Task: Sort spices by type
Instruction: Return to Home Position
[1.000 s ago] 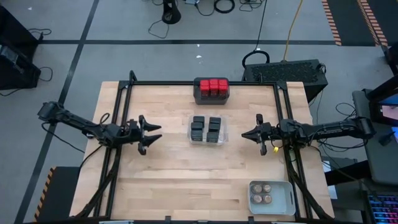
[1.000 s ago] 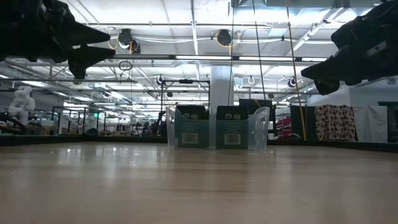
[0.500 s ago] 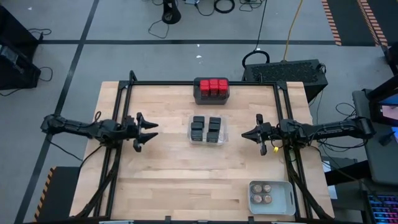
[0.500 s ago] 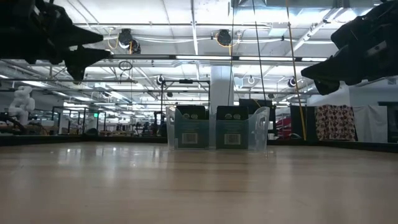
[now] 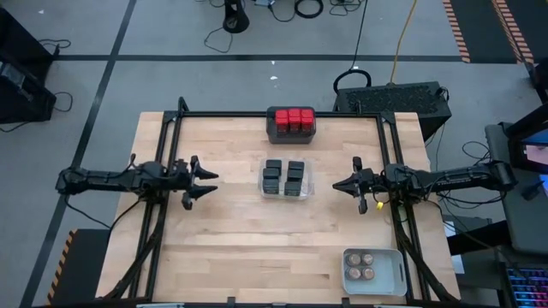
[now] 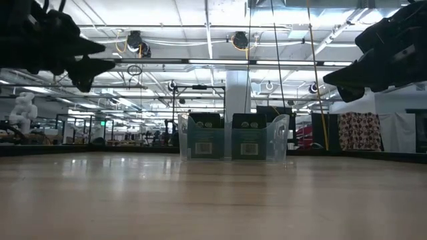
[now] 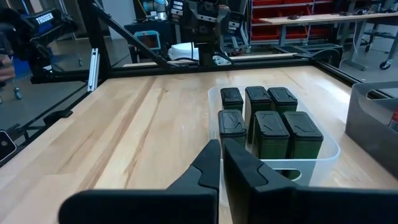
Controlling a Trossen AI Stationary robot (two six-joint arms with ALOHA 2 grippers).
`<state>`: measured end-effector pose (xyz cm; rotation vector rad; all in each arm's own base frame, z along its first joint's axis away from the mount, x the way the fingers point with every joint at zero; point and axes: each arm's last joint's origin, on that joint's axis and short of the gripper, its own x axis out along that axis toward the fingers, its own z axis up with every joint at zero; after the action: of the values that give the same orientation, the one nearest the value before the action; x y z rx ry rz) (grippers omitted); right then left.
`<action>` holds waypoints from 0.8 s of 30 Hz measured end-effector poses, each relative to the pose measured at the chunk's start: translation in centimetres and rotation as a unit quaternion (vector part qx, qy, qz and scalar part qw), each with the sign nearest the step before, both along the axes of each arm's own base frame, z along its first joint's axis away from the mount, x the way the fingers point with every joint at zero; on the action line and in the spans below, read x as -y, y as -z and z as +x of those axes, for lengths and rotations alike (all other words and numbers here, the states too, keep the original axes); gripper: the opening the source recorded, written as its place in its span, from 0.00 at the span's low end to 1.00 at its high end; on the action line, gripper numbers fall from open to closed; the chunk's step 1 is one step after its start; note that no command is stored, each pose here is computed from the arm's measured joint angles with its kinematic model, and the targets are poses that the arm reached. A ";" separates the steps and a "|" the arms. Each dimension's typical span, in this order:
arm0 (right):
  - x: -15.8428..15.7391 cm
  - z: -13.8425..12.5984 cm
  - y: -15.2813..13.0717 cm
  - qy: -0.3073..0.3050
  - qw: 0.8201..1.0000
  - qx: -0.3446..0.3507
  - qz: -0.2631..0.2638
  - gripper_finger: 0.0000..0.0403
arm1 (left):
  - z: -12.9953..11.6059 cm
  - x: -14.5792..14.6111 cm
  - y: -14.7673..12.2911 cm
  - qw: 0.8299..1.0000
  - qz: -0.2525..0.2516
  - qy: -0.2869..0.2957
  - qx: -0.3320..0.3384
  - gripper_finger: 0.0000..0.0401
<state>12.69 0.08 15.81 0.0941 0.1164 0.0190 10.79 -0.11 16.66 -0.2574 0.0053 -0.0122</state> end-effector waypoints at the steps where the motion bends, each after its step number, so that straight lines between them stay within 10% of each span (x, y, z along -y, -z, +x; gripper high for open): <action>1: 0.0 0.0 0.0 0.000 1.000 0.000 0.000 0.00 | 0.0 -0.1 0.1 1.000 0.001 -0.003 -0.005 0.54; 24: 0.0 0.0 0.1 0.000 1.000 -0.004 0.000 0.00 | 0.0 -0.5 0.7 0.997 0.004 -0.064 -0.037 0.54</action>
<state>12.68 0.08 15.73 0.0938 0.1248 0.0186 10.75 0.39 15.95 -0.2499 0.0620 0.1251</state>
